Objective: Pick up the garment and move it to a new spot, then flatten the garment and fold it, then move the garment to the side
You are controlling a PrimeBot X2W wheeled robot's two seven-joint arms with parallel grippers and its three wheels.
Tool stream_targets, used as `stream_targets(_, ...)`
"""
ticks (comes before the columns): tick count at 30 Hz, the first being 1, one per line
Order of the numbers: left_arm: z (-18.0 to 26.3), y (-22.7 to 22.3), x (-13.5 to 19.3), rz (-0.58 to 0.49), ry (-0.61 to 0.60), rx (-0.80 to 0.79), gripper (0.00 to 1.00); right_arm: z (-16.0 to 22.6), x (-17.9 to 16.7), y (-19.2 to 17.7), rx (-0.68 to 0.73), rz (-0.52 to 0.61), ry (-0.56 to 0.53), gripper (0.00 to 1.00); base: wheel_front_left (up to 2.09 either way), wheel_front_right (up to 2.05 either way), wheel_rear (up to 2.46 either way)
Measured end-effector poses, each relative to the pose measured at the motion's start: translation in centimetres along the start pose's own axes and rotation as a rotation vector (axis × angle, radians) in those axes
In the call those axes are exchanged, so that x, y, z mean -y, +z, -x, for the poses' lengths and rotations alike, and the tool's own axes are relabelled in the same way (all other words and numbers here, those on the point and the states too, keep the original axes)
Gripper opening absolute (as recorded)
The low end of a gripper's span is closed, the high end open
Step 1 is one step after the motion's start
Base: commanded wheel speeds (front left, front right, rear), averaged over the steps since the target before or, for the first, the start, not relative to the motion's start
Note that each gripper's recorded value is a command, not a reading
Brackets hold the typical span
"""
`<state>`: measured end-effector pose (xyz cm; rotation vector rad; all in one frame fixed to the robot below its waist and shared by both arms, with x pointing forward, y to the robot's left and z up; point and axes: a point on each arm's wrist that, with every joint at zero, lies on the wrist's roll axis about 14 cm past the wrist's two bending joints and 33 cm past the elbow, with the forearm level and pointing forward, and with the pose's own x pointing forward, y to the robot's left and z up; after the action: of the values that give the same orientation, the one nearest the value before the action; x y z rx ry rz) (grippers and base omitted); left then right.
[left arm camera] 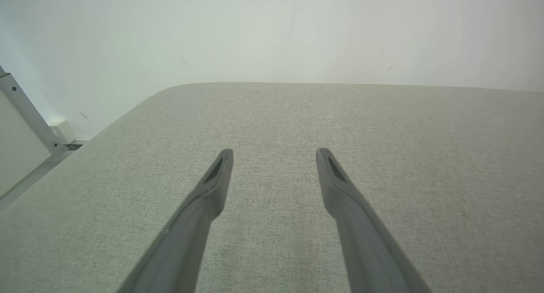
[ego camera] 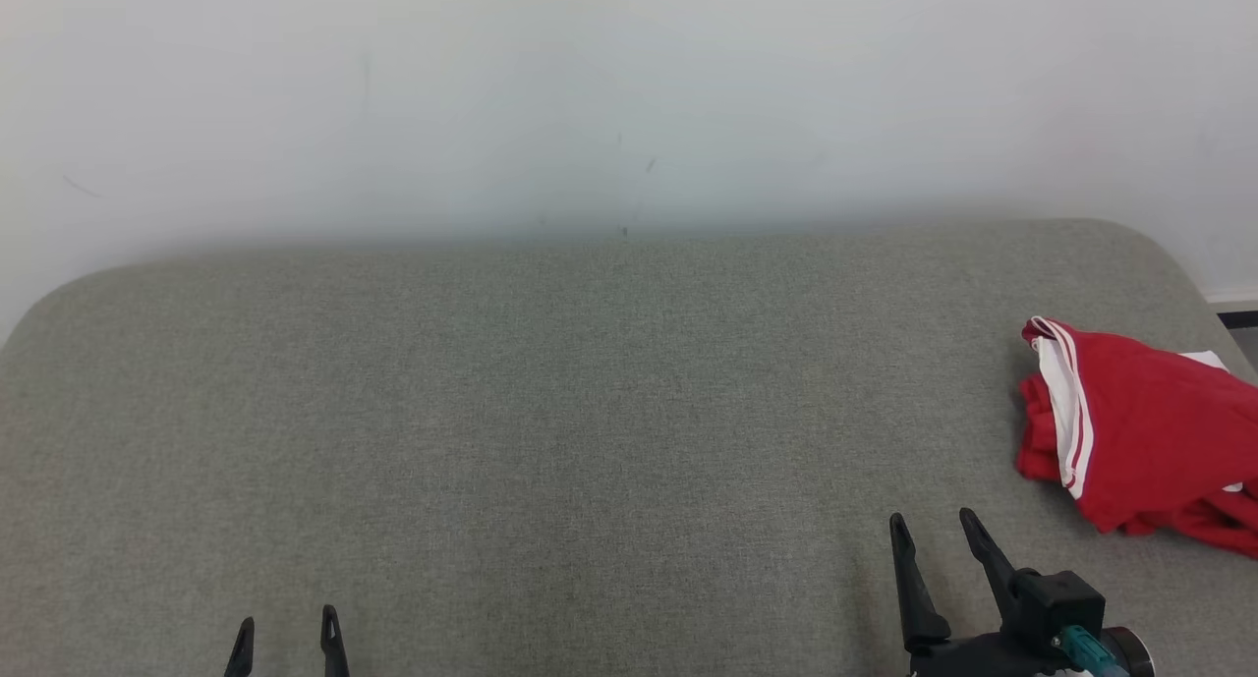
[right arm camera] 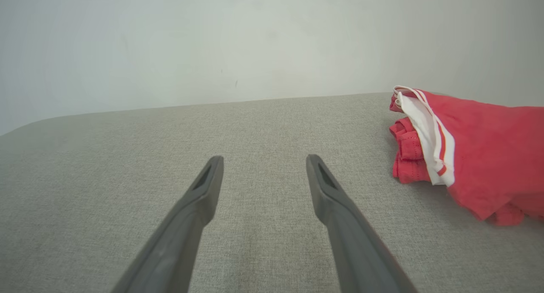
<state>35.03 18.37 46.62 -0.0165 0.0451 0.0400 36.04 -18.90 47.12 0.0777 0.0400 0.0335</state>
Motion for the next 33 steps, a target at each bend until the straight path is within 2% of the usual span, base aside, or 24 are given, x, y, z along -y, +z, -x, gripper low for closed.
stream_targets(6,-0.6,-0.2,0.4,0.013,-0.009,-0.007,1.0,0.1,0.2,-0.9,-0.03,0.041,0.0,1.0,0.0,0.0,0.0)
stream_targets(20,-0.7,-0.7,0.9,0.034,-0.03,-0.024,1.0,-0.4,-0.9,-1.0,-0.035,0.044,0.035,1.0,0.0,0.0,0.0)
stream_targets(33,-0.7,-0.9,1.5,0.037,-0.055,-0.032,1.0,-0.1,-0.5,-0.8,-0.027,0.047,0.023,1.0,0.0,0.0,0.0)
